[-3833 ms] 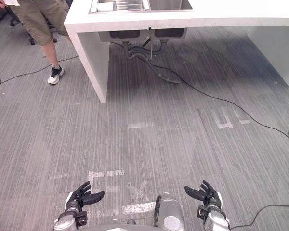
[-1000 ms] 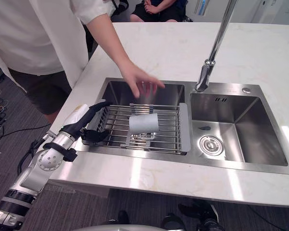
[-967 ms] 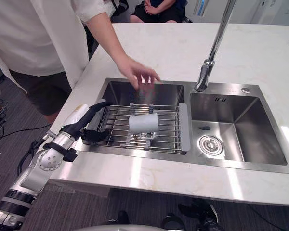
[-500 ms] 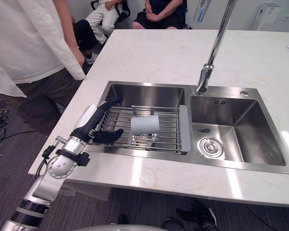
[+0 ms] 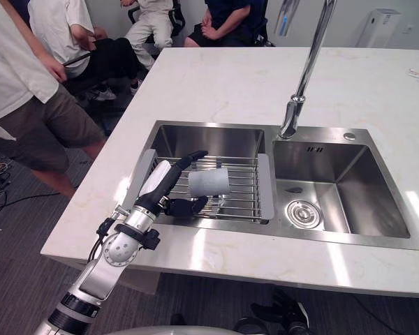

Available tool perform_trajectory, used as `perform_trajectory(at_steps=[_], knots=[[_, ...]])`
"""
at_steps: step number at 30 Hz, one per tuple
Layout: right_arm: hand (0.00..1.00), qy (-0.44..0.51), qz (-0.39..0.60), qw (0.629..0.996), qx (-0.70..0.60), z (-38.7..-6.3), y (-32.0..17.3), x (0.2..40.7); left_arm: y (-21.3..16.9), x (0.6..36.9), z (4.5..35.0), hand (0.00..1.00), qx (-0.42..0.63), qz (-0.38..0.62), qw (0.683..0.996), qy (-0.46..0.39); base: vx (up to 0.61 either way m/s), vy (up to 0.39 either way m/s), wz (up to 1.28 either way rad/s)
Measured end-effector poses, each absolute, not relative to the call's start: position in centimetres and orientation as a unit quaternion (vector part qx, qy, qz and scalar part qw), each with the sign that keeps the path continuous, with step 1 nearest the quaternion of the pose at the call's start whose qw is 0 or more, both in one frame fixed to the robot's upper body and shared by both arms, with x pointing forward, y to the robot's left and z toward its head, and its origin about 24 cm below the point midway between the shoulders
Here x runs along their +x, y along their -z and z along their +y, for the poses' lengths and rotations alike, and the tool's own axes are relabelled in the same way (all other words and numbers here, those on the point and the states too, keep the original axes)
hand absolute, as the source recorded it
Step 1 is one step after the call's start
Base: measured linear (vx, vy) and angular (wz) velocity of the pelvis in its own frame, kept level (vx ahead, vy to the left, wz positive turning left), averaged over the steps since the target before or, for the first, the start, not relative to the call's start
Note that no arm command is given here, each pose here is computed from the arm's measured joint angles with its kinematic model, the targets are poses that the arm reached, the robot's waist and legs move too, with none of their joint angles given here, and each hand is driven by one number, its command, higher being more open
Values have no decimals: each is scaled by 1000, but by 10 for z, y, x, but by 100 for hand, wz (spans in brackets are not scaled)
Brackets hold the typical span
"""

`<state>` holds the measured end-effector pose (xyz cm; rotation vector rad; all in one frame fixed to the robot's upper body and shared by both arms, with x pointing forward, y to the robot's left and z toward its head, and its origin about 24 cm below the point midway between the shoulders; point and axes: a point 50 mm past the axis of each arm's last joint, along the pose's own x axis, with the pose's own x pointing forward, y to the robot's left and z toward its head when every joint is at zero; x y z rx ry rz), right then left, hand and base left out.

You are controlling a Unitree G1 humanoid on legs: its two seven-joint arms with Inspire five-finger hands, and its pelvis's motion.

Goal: Walk over to the sink, pick up the cup, carry it to the dishwasher, place the cup inside the dishwasher, then close the dishwasher door

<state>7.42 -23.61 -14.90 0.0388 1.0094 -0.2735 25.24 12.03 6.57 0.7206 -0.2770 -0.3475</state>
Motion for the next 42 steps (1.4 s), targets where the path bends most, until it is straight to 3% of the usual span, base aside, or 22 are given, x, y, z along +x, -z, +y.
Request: perform_trajectory(at_steps=[17,23,24,35,42], knots=[[90,128,478,868,29,-231,149,77,-55,289,133,90,472,-86,865,147,3,0,-1],[90,127,473,871,29,-231,148,80,-57,294,125,90,510,-92,835,184,-12,1,0],[90,127,473,871,29,-231,148,80,-57,295,124,30,513,-93,833,185,-40,2,0],[90,124,472,872,40,-223,150,83,-67,303,122,30,527,-106,822,187,-20,1,0],[90,128,473,871,44,-222,150,82,-66,304,124,30,477,-92,855,183,0,0,0]])
